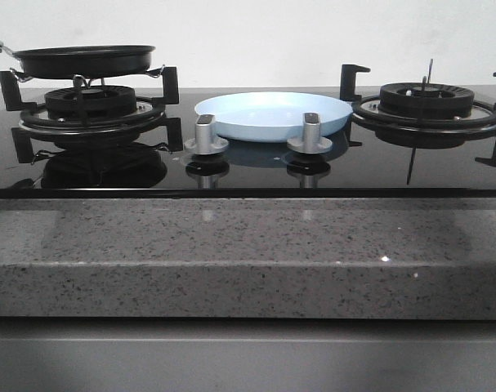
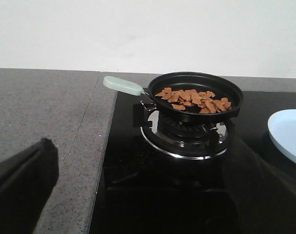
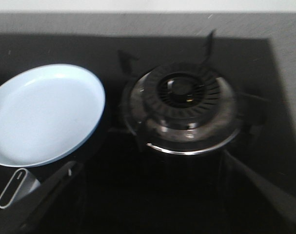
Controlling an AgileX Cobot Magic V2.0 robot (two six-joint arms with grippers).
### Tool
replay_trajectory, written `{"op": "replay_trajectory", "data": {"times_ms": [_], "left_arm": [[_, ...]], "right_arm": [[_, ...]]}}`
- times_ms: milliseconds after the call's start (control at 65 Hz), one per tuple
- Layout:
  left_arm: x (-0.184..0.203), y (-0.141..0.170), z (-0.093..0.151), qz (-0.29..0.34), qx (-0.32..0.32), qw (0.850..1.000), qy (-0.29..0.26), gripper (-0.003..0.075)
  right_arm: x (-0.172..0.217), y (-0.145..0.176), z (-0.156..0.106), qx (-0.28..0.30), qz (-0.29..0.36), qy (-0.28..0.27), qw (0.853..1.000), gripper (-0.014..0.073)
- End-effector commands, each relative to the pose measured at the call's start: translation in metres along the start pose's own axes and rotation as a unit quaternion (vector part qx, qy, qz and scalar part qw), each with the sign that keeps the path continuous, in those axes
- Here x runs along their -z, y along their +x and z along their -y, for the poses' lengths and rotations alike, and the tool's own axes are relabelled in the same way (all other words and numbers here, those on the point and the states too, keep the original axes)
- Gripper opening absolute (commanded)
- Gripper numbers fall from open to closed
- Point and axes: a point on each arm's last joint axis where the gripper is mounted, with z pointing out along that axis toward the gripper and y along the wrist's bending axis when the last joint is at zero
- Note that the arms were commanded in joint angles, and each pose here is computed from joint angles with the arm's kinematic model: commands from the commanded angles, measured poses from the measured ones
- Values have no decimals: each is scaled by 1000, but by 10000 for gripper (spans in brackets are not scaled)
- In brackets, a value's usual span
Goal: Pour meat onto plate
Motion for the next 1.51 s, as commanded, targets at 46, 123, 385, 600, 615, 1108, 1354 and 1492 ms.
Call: {"op": "replay_trajectory", "data": {"times_ms": [46, 123, 385, 600, 615, 1108, 1354, 1492], "left_arm": [[3, -19, 1, 55, 7, 998, 2, 671], [3, -19, 1, 55, 7, 998, 2, 671], [3, -19, 1, 55, 7, 998, 2, 671], [3, -19, 1, 55, 7, 998, 2, 671], [3, -19, 1, 55, 7, 998, 2, 671], [3, -19, 1, 55, 7, 998, 2, 671], [3, -19, 1, 55, 7, 998, 2, 671], [3, -19, 1, 55, 7, 998, 2, 671]], "right_arm": [[-37, -37, -21, 17, -31, -28, 999, 578], [-62, -47, -32, 25, -66, -39, 997, 578], [-133, -71, -50, 46, -196, -52, 978, 567], [-179, -85, -55, 71, -257, -60, 962, 410], [-181, -86, -55, 72, -259, -60, 961, 405], [-223, -73, -55, 83, -282, -62, 954, 398], [-229, -68, -54, 83, -292, -61, 951, 398], [-229, -67, -54, 83, -294, -61, 950, 337]]}}
